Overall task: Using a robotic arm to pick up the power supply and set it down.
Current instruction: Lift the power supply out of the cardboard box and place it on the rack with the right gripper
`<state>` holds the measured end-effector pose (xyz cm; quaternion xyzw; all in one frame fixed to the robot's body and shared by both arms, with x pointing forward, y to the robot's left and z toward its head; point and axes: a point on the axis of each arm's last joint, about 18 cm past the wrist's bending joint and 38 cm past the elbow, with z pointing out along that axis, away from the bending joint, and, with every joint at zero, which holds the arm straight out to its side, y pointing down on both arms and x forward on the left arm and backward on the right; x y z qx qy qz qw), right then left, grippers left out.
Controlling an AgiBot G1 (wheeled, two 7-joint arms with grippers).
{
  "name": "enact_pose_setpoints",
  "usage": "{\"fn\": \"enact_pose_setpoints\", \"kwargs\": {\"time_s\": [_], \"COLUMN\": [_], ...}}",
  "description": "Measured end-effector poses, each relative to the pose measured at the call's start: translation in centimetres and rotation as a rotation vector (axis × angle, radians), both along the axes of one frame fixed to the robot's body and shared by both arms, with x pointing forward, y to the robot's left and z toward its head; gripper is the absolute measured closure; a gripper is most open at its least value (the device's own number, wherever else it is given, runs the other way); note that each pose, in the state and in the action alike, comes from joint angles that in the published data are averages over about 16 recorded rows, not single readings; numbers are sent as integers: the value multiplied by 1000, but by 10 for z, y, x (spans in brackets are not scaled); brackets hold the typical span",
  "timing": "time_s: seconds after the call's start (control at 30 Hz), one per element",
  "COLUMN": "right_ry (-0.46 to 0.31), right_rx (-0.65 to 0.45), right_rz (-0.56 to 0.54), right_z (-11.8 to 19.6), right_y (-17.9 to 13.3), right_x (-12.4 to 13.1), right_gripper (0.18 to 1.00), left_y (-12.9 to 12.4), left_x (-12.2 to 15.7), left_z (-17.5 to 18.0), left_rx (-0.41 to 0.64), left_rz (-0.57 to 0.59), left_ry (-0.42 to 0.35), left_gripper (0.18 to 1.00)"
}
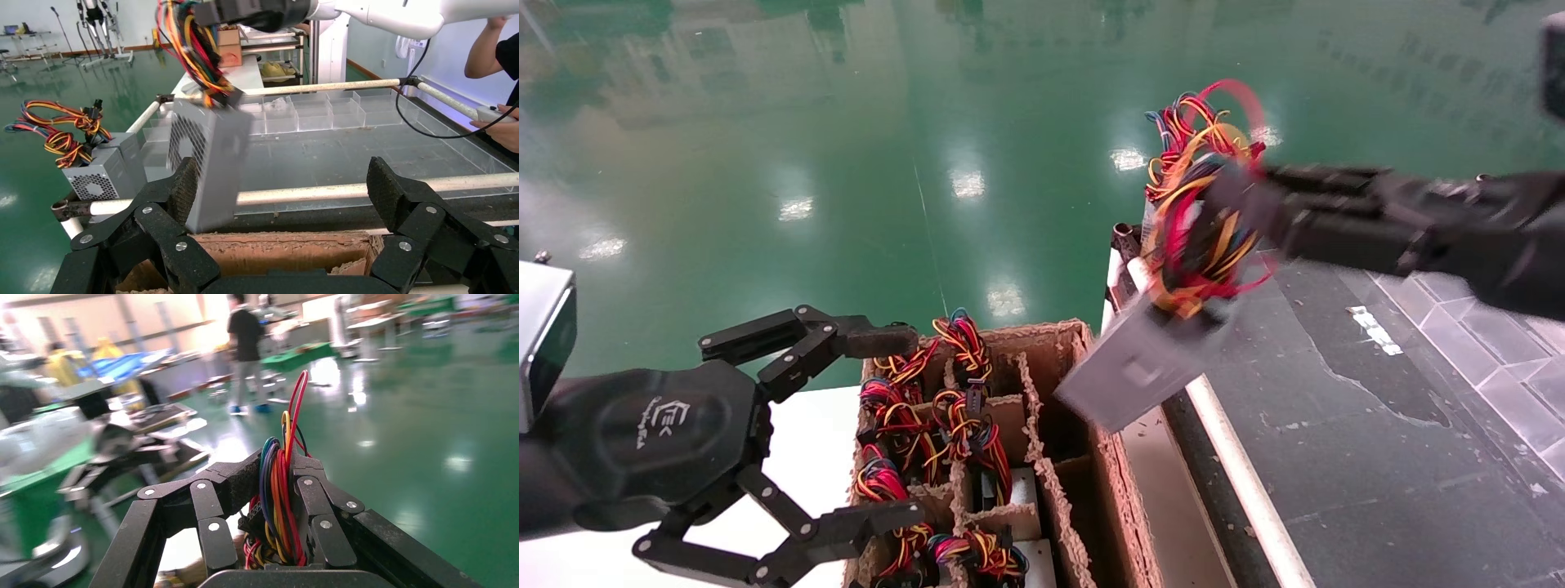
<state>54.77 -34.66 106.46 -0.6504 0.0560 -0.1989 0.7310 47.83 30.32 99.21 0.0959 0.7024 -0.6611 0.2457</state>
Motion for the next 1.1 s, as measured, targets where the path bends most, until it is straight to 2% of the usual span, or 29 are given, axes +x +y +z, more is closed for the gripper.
{"fn": "enact_pose_setpoints", "kwargs": {"time_s": [0.33,0.57,0.8,1.1], "right_ry": [-14,3,23,37], "right_rx": [73,116,153,199], "right_rz": [-279,-494,-679,-823], "right_z": [6,7,13,25], "right_y": [-71,-107,-122,-113], "right_x": [26,58,94,133], "right_gripper": [986,987,987,987], "left_y": [0,0,0,0], "left_x": [0,0,0,0], "left_z": [0,0,0,0], "left_rx": [0,0,0,0], "left_rz": [0,0,0,0], "left_ry": [0,0,0,0], "left_gripper": [183,183,183,183]}}
